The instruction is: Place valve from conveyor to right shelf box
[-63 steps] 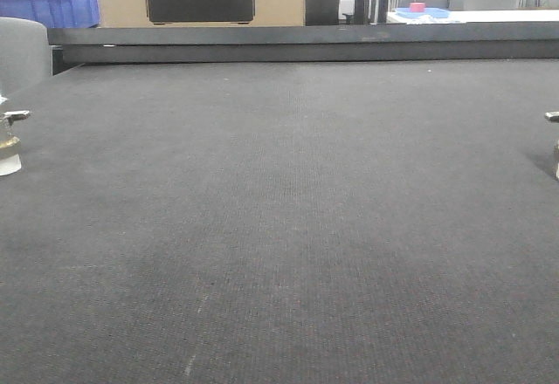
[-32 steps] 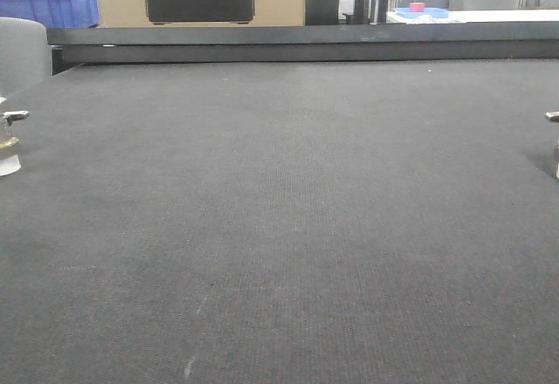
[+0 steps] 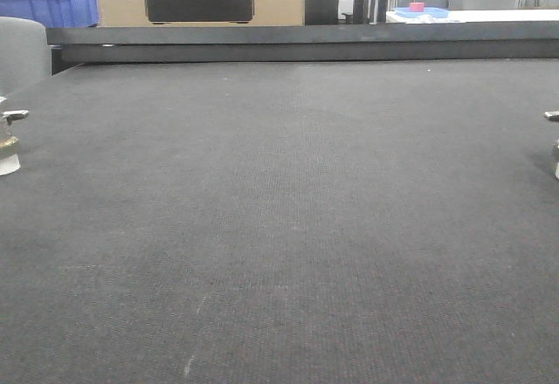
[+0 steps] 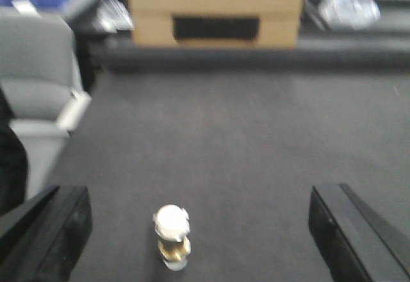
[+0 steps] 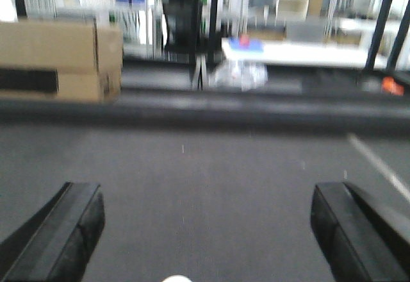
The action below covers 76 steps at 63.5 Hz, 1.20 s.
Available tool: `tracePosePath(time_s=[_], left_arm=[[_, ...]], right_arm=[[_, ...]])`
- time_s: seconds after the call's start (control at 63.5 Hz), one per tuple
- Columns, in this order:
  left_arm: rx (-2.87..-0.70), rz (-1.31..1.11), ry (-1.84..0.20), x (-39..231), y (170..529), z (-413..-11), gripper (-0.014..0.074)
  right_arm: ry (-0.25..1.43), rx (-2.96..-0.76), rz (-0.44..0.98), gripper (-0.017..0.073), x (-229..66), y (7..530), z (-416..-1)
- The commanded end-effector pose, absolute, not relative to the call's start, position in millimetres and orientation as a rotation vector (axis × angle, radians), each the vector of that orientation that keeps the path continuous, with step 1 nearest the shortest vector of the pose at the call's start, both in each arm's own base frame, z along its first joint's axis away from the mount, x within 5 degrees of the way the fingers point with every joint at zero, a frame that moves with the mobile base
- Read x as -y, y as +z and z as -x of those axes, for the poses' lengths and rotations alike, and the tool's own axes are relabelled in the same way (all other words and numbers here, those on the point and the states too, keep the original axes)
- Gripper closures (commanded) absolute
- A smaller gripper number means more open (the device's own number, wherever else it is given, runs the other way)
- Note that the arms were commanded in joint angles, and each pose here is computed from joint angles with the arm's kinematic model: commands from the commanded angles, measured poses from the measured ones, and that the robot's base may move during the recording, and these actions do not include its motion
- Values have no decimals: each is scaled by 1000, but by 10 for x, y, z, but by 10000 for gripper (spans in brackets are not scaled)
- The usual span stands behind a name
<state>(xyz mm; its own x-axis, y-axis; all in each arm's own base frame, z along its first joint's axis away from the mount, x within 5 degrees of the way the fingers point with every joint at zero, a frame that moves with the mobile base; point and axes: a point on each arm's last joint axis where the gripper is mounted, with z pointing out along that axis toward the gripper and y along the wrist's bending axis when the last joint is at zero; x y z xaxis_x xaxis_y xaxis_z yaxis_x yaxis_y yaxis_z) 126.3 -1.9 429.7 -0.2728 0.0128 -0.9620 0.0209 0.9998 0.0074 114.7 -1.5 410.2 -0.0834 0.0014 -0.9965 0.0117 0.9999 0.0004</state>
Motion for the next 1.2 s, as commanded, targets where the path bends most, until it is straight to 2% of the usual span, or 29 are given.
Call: tracePosePath(time_s=[0.0,0.236,0.473,0.614,0.945,1.181], left_arm=[[-1935,-52,-44,74,4361,-1402,6],[-2109,-36,-65,102,4274,-1745,6],[-2197,-26,-69,111,4138,-1927,6],[-2214,-27,-66,111,4103,-1981,6],[-2216,-28,-61,109,4093,-2001,6],[-2216,-28,-61,109,4093,-2001,6]], right_arm=[[-23,-1821,-1,0,22,4210,-1371],[-40,-2235,66,0,26,4318,-1978],[-5,-2484,170,0,0,3861,-2638],[14,-2615,176,0,2,3491,-2963],[63,-2762,215,0,-19,2962,-3541],[79,-2862,225,0,-17,2647,-3718]])
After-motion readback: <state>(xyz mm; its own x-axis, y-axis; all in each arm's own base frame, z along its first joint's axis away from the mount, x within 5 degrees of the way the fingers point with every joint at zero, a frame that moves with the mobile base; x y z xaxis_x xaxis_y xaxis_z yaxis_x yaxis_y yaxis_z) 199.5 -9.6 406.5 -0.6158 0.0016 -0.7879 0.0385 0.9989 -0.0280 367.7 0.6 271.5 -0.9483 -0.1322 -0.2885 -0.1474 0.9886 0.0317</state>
